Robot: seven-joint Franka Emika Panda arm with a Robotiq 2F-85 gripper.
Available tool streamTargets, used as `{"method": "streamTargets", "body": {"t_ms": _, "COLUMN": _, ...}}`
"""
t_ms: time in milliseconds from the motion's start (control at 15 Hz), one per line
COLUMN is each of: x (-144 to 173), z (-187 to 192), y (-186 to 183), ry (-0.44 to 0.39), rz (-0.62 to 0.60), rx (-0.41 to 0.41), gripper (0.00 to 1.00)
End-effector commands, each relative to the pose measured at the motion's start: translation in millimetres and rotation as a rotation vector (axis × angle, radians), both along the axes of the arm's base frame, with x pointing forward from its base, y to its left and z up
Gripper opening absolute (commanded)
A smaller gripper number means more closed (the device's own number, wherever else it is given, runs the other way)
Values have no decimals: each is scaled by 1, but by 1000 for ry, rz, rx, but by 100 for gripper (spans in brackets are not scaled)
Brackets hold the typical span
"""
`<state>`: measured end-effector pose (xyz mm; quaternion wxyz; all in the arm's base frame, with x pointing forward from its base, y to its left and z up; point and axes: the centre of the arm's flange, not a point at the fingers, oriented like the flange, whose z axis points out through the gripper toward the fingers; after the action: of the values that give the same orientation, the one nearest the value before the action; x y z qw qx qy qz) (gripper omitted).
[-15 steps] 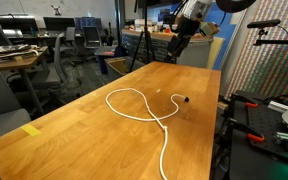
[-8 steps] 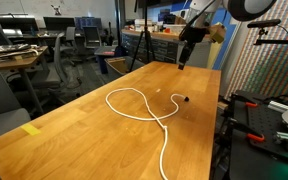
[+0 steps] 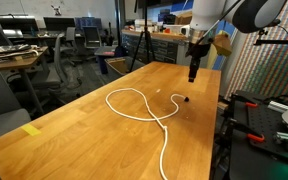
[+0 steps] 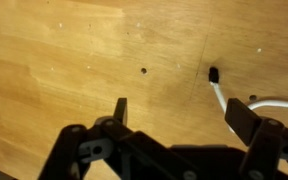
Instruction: Tie a knot using the white rope
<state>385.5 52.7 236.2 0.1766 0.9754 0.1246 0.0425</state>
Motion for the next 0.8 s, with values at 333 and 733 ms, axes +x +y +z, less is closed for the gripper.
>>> {"method": "streamTargets", "body": {"t_ms": 333, "x": -4, "z": -26, "y": 12, "ry": 63, "rz": -8, "rx": 34, "gripper": 100}}
{"method": "streamTargets", "body": {"t_ms": 733, "x": 6, "z": -39, "y": 34, "ry": 118, "rz": -17, "rx": 71, "gripper": 100}}
